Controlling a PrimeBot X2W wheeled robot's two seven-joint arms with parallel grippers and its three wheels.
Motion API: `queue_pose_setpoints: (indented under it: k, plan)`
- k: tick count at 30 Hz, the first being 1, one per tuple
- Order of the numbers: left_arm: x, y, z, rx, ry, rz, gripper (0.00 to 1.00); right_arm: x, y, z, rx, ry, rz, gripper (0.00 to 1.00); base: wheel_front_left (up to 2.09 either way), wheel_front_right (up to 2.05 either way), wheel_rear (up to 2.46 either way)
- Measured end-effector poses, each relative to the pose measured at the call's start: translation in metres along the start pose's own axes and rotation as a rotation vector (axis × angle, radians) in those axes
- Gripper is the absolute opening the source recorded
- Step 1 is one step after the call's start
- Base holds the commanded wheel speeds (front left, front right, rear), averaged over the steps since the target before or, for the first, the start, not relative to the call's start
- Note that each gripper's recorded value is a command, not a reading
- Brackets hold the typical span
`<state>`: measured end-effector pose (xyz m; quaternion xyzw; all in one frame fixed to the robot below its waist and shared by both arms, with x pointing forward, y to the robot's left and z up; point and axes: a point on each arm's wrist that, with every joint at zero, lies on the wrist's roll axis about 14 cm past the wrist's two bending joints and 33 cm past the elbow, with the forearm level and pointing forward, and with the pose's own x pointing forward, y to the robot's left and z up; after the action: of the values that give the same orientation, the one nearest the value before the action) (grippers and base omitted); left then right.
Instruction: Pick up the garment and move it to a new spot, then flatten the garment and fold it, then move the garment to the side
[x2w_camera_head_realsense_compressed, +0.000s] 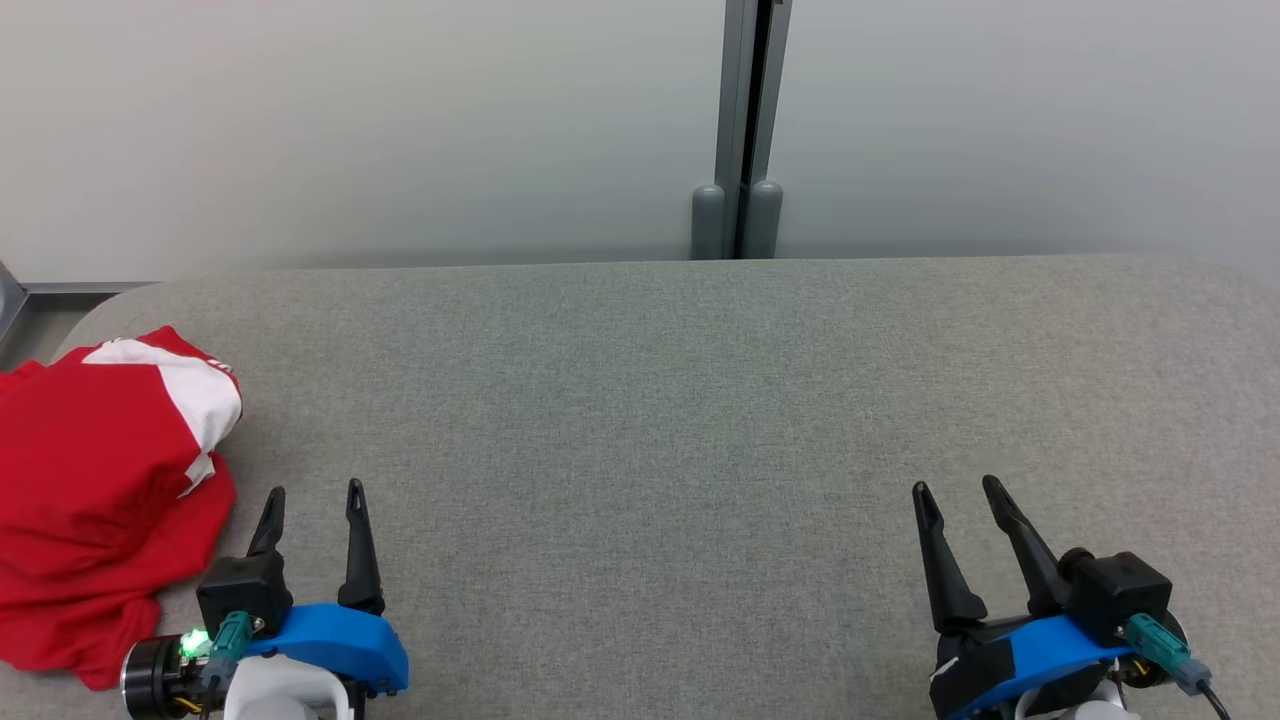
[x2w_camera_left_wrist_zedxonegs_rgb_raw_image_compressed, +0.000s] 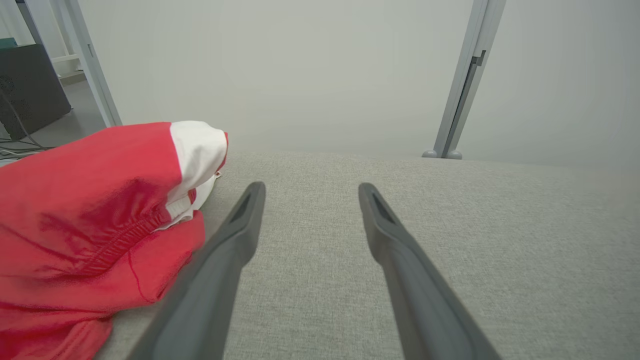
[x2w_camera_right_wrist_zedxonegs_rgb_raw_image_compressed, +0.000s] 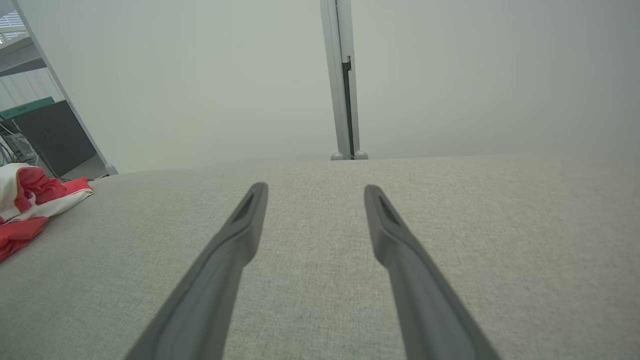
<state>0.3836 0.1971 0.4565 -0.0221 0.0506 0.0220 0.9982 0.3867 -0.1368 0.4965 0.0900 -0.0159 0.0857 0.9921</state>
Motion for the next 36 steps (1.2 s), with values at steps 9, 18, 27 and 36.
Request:
queue_pose_setpoints:
  k: [9, 18, 27, 36]
  plan:
    - [0.000, 0.001, 0.001, 0.030, -0.006, -0.001, 1.00, -0.002, 0.000, -0.007, -0.034, 0.020, 0.005, 1.00, 0.00, 0.00, 0.00]
    - [0.000, 0.001, 0.001, 0.019, -0.005, 0.001, 1.00, -0.003, -0.007, -0.011, -0.035, 0.035, -0.015, 1.00, 0.00, 0.00, 0.00]
    - [-0.001, 0.001, -0.004, 0.015, 0.008, 0.004, 1.00, -0.001, -0.011, -0.011, -0.043, 0.037, -0.026, 1.00, 0.00, 0.00, 0.00]
    - [0.000, 0.003, -0.002, 0.011, 0.005, 0.010, 1.00, 0.000, -0.009, -0.013, -0.042, 0.042, -0.020, 1.00, 0.00, 0.00, 0.00]
